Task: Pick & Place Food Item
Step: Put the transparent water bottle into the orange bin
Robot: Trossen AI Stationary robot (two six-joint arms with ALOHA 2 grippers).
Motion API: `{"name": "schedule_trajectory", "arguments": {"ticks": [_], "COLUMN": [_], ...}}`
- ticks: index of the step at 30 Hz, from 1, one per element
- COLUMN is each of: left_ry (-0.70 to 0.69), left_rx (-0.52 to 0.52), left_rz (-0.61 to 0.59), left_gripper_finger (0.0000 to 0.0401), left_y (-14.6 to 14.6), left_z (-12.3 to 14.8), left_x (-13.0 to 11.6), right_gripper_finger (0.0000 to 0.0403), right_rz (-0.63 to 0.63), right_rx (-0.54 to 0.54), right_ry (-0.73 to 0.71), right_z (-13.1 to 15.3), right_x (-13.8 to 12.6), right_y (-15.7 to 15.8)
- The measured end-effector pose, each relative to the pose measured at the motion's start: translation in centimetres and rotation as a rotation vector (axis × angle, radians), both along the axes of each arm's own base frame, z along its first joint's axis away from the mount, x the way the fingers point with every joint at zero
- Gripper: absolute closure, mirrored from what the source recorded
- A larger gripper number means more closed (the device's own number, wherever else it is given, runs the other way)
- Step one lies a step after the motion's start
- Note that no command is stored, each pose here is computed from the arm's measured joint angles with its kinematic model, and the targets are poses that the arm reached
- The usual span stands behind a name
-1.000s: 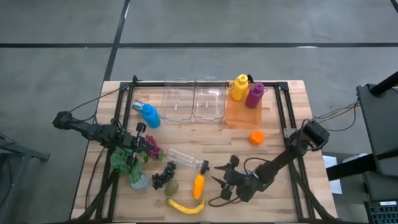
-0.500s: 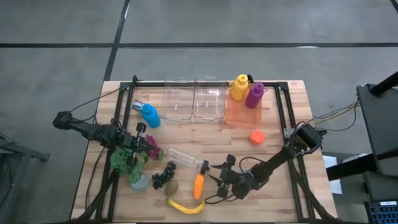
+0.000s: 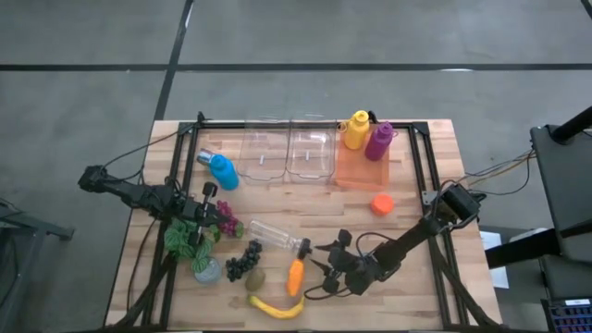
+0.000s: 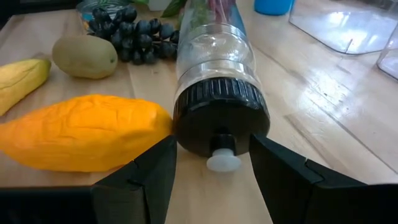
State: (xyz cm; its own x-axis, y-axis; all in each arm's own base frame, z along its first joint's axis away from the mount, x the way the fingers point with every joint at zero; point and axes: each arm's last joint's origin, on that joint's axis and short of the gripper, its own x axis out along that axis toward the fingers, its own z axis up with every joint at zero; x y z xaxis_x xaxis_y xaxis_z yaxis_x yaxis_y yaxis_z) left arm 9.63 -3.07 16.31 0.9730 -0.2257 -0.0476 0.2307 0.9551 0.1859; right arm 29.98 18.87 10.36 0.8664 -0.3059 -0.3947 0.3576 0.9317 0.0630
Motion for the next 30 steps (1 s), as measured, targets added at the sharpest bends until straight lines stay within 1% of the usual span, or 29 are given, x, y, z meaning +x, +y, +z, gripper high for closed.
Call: {"name": "schedule_trajectory", "arguments": {"ticks": [7, 11, 19, 23, 30], "left_ry": [0.000, 0.000, 0.000, 0.000, 0.000], "left_rx": [0.000, 0.000, 0.000, 0.000, 0.000], "left_rz": [0.000, 0.000, 0.000, 0.000, 0.000], "left_gripper_finger": [0.0400, 0.0400, 0.0400, 0.0400, 0.0400], "left_y": [0.00, 0.00, 0.00, 0.00, 0.00], "left_z": [-0.01, 0.00, -0.01, -0.01, 0.00], "left_x": [0.00, 0.00, 0.00, 0.00, 0.00], "right_gripper_finger": [0.0204, 0.0204, 0.0204, 0.0204, 0.0204], "right_rz": [0.001, -0.019, -0.024, -0.038, -0.040], "right_rx": [-0.001, 0.032, 0.029, 0.010, 0.015], "right_ry": [0.003, -0.012, -0.014, -0.006, -0.014], "right_z": [-0.06, -0.06, -0.06, -0.16, -0.09], "right_x": [-0.04, -0.05, -0.06, -0.14, -0.10], "right_y": [-0.04, -0.06, -0.08, -0.18, -0.15]}}
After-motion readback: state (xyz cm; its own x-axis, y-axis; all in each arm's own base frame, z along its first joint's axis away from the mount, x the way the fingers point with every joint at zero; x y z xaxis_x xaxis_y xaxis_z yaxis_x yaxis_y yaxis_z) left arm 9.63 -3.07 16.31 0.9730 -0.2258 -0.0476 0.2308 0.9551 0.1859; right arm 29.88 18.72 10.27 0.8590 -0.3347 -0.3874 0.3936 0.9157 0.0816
